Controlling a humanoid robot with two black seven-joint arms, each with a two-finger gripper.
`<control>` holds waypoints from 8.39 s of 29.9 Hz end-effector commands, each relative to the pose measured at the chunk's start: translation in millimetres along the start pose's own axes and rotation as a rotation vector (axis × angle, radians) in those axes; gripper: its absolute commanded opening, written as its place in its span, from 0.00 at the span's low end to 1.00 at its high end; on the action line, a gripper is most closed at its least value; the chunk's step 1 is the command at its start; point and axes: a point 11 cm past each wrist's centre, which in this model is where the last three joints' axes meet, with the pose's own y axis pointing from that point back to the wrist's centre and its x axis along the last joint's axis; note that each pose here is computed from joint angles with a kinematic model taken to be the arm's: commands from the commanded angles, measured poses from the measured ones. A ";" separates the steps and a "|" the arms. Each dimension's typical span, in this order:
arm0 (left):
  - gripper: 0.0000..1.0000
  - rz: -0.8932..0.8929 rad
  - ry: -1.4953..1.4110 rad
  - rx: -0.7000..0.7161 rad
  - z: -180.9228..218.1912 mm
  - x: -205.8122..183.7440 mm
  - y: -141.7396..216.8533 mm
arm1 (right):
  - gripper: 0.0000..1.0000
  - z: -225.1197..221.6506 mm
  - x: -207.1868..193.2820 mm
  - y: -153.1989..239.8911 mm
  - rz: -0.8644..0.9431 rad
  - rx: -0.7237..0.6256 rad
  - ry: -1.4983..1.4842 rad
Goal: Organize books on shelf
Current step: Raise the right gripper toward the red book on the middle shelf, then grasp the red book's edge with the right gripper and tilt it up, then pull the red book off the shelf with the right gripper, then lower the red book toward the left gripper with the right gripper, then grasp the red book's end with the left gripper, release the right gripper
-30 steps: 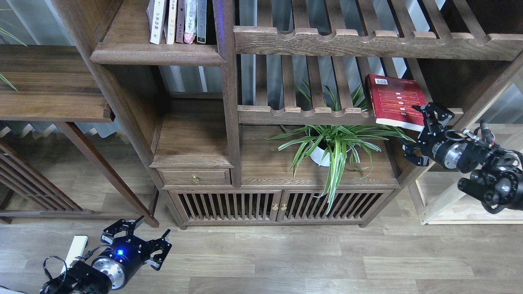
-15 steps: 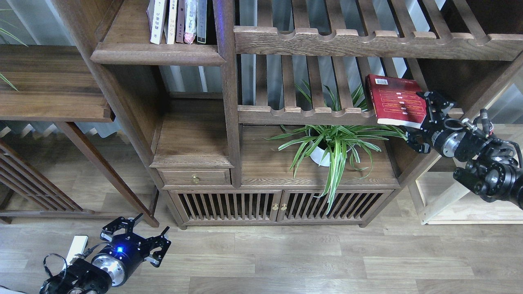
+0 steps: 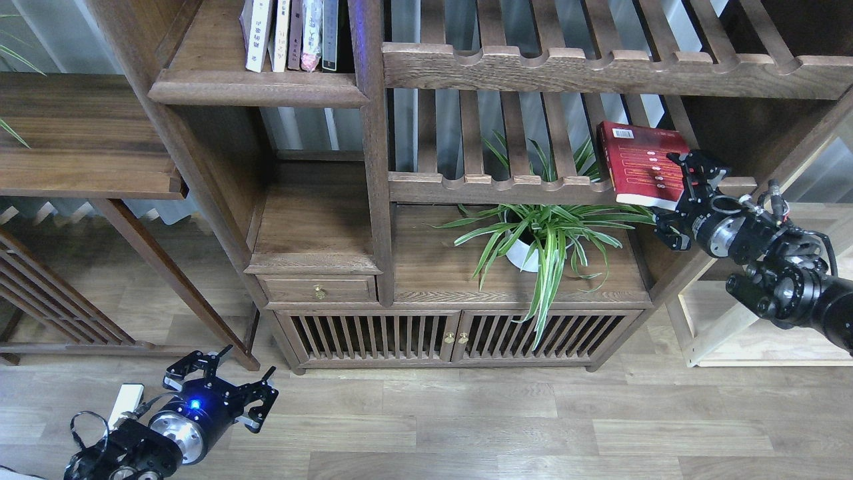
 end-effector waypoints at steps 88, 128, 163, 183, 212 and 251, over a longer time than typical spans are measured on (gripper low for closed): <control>0.74 0.059 -0.055 0.008 2.3 24.5 -16.0 | 0.04 17.9 30.2 132.3 -0.059 0.141 -0.174; 0.75 0.068 -0.055 -0.015 13.4 26.3 -22.4 | 0.04 73.9 40.3 192.9 -0.085 -0.021 -0.133; 0.75 0.055 -0.051 -0.034 22.5 19.2 -26.5 | 0.04 80.5 -22.6 232.5 -0.269 -0.070 -0.165; 0.77 -0.023 -0.135 -0.079 46.3 -15.3 -47.6 | 0.07 -8.5 -164.2 226.7 -0.543 0.126 -0.297; 0.84 -0.599 -0.414 -0.188 141.1 -45.0 -60.0 | 0.07 -165.0 -172.9 104.1 -0.589 0.545 -0.125; 0.86 -0.723 -0.795 -0.159 136.2 -98.4 -77.1 | 0.07 -237.9 -134.8 63.3 -0.531 0.663 -0.111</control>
